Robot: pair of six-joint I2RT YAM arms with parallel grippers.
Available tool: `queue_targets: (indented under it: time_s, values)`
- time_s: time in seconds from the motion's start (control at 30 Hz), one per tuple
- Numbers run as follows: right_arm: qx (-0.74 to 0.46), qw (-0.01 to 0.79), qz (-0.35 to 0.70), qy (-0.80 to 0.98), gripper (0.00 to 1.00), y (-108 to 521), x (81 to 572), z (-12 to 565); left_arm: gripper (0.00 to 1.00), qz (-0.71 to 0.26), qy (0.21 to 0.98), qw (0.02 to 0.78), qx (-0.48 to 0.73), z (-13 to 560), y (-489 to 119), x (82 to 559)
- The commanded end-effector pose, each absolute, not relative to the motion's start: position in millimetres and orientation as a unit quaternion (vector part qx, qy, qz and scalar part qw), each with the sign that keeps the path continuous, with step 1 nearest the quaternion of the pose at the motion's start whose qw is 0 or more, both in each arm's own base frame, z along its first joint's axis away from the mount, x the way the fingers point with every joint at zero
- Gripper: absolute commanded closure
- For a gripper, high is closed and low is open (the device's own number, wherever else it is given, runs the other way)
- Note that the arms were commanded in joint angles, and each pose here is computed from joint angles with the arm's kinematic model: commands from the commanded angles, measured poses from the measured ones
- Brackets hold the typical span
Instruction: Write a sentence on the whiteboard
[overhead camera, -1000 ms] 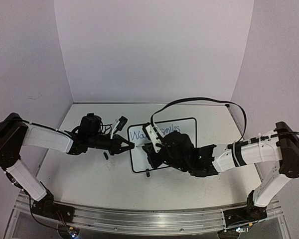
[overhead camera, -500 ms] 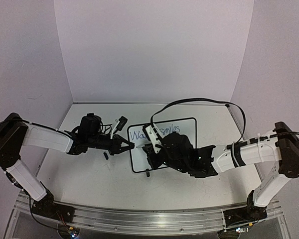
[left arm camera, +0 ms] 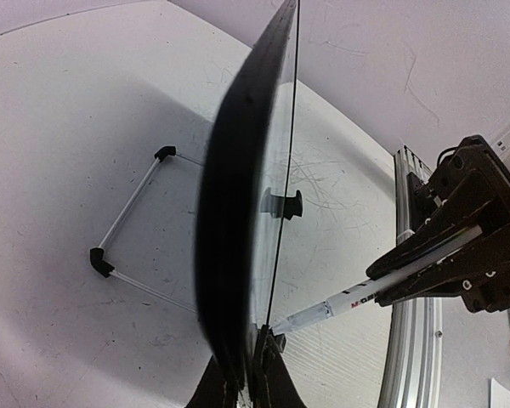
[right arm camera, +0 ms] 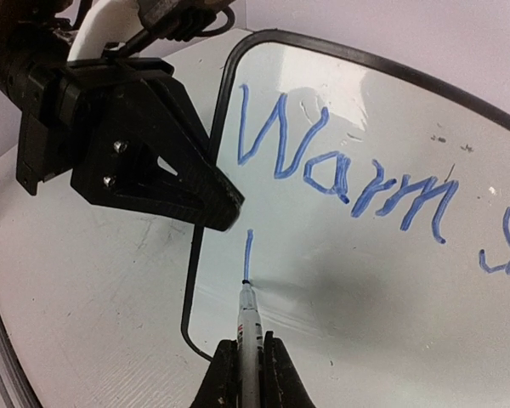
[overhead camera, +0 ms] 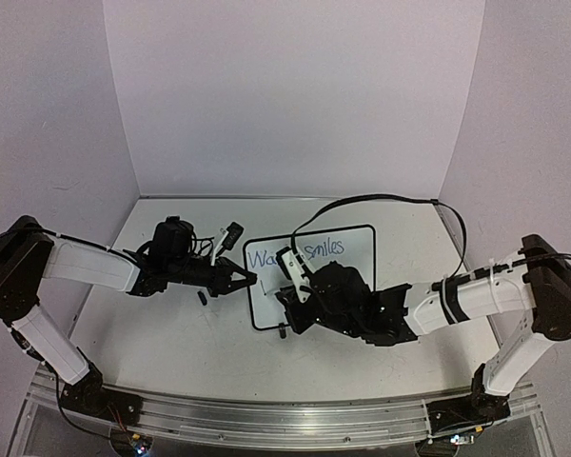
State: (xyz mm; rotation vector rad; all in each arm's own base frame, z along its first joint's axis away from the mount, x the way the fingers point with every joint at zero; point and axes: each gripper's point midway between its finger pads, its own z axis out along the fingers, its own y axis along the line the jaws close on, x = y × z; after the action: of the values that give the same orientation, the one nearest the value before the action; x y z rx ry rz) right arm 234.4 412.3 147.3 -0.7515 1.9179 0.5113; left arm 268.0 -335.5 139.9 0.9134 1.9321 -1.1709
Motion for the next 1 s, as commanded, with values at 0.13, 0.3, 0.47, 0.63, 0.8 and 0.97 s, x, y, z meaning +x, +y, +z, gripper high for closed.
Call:
queue_targets:
  time_s: [0.13, 0.3, 0.47, 0.63, 0.8, 0.97]
  values:
    - [-0.3, 0.484, 0.215, 0.793, 1.0, 416.1, 233.2, 142.0, 1.0, -0.393, 0.772, 0.375, 0.331, 131.4, -316.9, 288.9]
    - [-0.285, 0.505, 0.215, 0.786, 1.0, 421.4, 241.6, 157.7, 1.0, -0.394, 0.773, 0.372, 0.33, 129.3, -316.7, 288.1]
    - [-0.271, 0.516, 0.208, 0.786, 1.0, 418.5, 247.9, 164.4, 1.0, -0.393, 0.773, 0.373, 0.33, 129.6, -315.8, 287.4]
    - [-0.261, 0.524, 0.211, 0.783, 1.0, 416.3, 252.0, 172.4, 1.0, -0.393, 0.773, 0.372, 0.331, 129.0, -316.2, 287.5]
    - [-0.258, 0.53, 0.214, 0.779, 1.0, 415.7, 255.1, 177.6, 1.0, -0.394, 0.773, 0.372, 0.331, 129.5, -316.4, 287.9]
    - [-0.252, 0.535, 0.219, 0.776, 1.0, 413.6, 258.3, 183.9, 1.0, -0.394, 0.773, 0.371, 0.33, 129.3, -316.7, 288.1]
